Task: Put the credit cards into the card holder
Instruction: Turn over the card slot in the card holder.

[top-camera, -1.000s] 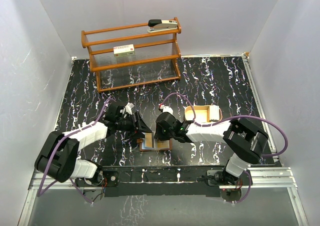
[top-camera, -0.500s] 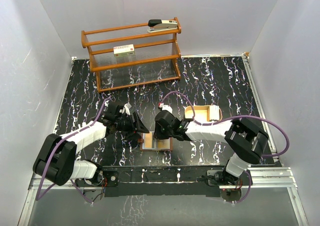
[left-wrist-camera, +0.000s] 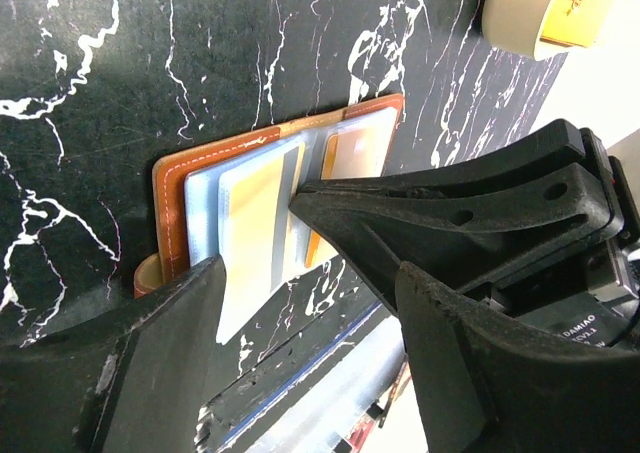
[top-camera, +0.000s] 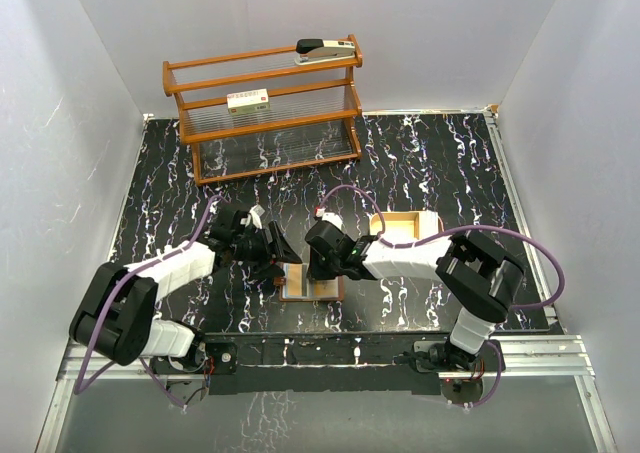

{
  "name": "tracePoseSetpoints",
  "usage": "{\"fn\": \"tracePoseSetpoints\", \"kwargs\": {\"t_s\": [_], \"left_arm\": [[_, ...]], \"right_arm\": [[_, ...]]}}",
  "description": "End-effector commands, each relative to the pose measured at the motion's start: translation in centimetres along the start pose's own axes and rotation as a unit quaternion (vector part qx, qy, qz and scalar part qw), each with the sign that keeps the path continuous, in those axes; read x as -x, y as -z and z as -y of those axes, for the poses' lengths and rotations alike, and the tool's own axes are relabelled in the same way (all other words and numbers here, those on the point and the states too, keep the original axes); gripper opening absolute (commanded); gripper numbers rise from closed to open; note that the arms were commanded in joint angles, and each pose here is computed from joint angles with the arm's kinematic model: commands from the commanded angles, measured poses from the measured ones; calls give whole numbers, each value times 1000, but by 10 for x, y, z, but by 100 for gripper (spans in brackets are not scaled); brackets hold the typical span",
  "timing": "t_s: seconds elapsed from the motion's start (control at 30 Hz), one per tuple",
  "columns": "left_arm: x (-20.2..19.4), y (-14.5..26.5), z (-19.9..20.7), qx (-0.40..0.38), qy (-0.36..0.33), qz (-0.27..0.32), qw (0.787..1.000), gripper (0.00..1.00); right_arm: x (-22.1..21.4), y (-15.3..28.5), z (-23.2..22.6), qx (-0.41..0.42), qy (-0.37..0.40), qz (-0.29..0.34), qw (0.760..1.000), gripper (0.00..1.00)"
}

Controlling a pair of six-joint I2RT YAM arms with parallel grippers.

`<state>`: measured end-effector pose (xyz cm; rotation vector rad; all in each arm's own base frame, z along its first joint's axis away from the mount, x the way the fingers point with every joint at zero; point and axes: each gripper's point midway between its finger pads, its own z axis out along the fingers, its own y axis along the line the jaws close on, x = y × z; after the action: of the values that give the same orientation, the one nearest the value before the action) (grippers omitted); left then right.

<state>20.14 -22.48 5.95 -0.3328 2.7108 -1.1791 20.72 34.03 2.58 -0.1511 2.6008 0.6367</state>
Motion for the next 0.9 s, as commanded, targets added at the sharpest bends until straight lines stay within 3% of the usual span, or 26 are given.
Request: {"fn": "tracePoseSetpoints", "kwargs": {"t_s": [0.0,0.47,0.87], "left_arm": [[6,0,16,-24,-10,-3,1000,67],[4,-13,6,-21,-6,-16,1000,68],[2,-2,28,-64,5,-19,998,68]], "right_arm": [[-8,-7,11,-26,-1,-12,1000,0],[-10,-7,12,-20,-2,-11,1000,0],[-9,-6,11,-16,-2,-7,1000,0]]}}
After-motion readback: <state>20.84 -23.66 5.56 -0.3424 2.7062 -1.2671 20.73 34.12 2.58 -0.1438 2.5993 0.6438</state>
